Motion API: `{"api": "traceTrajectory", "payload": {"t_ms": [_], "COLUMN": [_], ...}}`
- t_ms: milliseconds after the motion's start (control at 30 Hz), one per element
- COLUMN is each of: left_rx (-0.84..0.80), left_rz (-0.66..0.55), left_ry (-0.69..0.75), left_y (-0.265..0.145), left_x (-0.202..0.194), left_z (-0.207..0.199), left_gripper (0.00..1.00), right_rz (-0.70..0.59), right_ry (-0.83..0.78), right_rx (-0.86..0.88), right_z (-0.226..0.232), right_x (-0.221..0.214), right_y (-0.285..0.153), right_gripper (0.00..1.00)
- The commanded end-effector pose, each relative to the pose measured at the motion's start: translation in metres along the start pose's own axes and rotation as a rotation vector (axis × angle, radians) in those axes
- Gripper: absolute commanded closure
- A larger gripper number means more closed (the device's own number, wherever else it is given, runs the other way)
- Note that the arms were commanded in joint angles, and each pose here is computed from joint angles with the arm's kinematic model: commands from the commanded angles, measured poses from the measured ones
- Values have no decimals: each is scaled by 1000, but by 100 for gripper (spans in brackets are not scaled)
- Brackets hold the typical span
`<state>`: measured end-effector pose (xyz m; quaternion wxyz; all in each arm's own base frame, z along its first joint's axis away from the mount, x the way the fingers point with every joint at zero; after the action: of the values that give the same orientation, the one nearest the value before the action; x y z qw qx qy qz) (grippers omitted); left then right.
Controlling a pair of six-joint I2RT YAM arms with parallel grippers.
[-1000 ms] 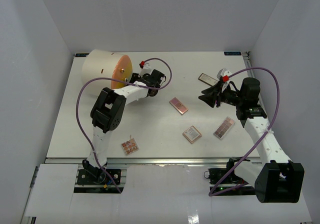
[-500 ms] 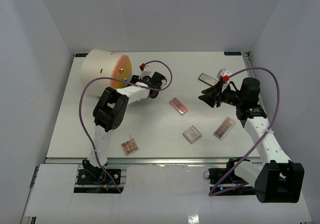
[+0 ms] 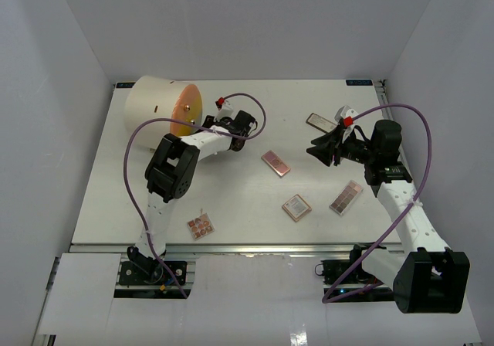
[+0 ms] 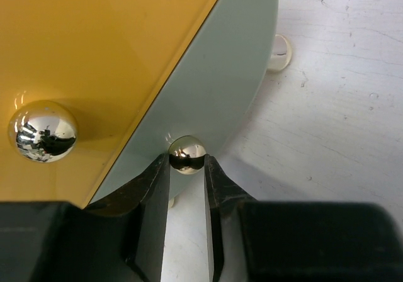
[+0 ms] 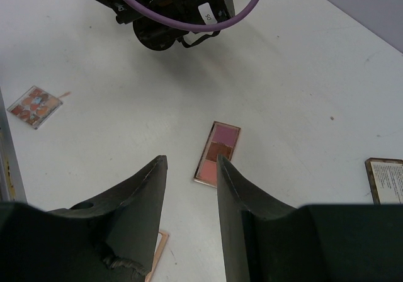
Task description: Organize the makeup
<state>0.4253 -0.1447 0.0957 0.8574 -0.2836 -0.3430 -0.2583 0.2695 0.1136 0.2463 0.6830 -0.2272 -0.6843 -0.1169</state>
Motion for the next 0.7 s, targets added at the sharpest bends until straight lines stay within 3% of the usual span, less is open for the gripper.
{"api": "traceTrajectory", "payload": {"t_ms": [0,233,667], "left_rx": [-36,-105,-267], "left_rz": [31,53,7], "left_ry": [-36,-53,-95], "left_y": [6,-4,-69], "left_x": [-1,3,22], "left_z": [-5,-3,-9], "left_gripper": [78,92,99], "right_rz": [-11,-11,-14], "right_ry": [-23,-24,-28], "right_rx": [-5,-5,-5], "right_z": [-2,-3,-2], "right_x": [4,4,5], "right_y": [-2,-2,-3], "right_gripper": [56,56,56]}}
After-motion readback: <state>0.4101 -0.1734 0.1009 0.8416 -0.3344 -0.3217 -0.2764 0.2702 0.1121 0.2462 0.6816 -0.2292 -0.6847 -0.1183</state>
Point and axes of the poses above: each gripper's point midway between its finger pads, its own y axis out along the fingers, its own z axis along the line the jaws close on, x = y × z, the point moved 5 cm from there along -y, back along the fingers, and after that the axes turned 3 degrees about -y, right-handed, at the moved point
